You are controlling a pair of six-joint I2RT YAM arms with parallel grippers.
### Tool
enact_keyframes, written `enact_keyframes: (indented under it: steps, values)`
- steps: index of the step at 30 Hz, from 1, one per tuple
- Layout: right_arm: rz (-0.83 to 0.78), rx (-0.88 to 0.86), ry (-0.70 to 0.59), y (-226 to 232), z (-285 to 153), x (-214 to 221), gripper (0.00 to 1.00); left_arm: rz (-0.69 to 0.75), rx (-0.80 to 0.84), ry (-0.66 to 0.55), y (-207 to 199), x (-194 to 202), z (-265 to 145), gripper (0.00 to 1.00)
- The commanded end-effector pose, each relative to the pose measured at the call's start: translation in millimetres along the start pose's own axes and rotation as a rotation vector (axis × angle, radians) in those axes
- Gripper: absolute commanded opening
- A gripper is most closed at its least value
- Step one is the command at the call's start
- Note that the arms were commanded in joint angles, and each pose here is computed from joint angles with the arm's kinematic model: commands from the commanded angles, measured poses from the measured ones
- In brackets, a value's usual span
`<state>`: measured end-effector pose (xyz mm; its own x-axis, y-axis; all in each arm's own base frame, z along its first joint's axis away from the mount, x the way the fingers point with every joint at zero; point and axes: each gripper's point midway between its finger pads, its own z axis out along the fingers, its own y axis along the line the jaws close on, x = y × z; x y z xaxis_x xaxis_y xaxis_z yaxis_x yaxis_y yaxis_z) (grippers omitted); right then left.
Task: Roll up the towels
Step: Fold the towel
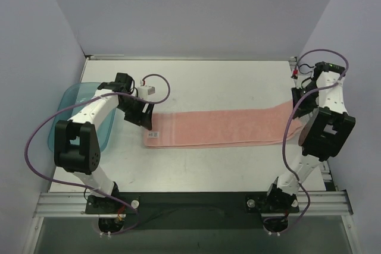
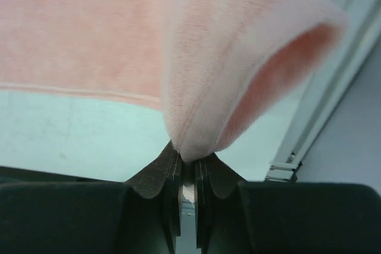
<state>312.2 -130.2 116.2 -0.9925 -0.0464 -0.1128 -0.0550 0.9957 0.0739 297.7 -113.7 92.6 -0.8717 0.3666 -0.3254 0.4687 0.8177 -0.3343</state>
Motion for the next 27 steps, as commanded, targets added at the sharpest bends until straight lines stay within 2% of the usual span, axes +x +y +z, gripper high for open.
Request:
enact_keyframes:
  steps: [1, 9, 13, 17, 27]
  values:
    - [-0.059, -0.138, 0.039, 60, -12, 13, 0.00, -0.023, 0.061, -0.028, -8, -9, 5, 0.75]
    - [-0.142, -0.299, 0.086, 161, 11, 1, 0.00, -0.046, 0.067, -0.006, -4, -12, 21, 0.75]
    - [-0.243, -0.334, 0.127, 215, 27, 0, 0.00, -0.057, 0.063, 0.019, 2, -11, 30, 0.76]
    - [-0.306, -0.343, 0.163, 248, 42, -1, 0.00, -0.071, 0.060, 0.034, 5, -9, 36, 0.76]
    - [-0.274, -0.403, 0.209, 303, 65, -4, 0.00, -0.091, 0.062, 0.069, 7, 9, 48, 0.77]
